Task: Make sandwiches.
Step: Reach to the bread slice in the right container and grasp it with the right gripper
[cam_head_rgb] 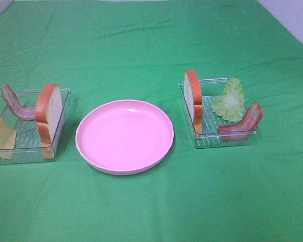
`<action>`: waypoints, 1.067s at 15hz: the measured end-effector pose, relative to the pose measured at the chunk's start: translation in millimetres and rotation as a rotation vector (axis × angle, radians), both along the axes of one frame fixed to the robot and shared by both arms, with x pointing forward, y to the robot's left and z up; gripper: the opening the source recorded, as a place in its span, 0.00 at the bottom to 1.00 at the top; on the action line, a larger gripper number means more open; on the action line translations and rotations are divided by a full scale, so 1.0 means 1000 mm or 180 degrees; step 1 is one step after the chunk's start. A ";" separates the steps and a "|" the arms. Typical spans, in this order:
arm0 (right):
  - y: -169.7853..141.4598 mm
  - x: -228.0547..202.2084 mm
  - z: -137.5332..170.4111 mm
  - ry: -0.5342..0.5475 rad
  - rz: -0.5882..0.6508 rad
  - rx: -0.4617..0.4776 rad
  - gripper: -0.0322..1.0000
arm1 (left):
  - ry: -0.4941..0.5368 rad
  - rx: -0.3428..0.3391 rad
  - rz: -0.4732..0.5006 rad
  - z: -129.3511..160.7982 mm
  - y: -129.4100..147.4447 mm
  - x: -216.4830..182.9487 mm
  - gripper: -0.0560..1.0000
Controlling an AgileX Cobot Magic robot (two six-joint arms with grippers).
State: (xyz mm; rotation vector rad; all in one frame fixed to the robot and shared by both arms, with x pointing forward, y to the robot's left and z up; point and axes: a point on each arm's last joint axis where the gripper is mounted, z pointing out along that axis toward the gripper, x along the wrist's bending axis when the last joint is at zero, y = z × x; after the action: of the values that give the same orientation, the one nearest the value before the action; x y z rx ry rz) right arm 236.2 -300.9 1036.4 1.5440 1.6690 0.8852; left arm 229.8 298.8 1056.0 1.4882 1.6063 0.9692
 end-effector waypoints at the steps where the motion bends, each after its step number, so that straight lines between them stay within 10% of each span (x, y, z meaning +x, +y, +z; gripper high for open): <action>1: 0.000 0.000 0.000 0.0000 0.0000 0.0000 0.92 | 0.0000 0.0000 0.0000 0.000 0.000 0.000 0.91; 16: 0.000 0.000 0.000 0.0000 0.0000 0.0000 0.92 | 0.0000 0.0000 0.0000 0.000 0.000 0.000 0.91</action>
State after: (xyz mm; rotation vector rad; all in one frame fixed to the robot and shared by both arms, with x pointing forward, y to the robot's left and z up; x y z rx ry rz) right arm 236.2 -300.9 1036.4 1.5440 1.6690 0.8852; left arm 229.8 298.8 1056.0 1.4882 1.6063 0.9692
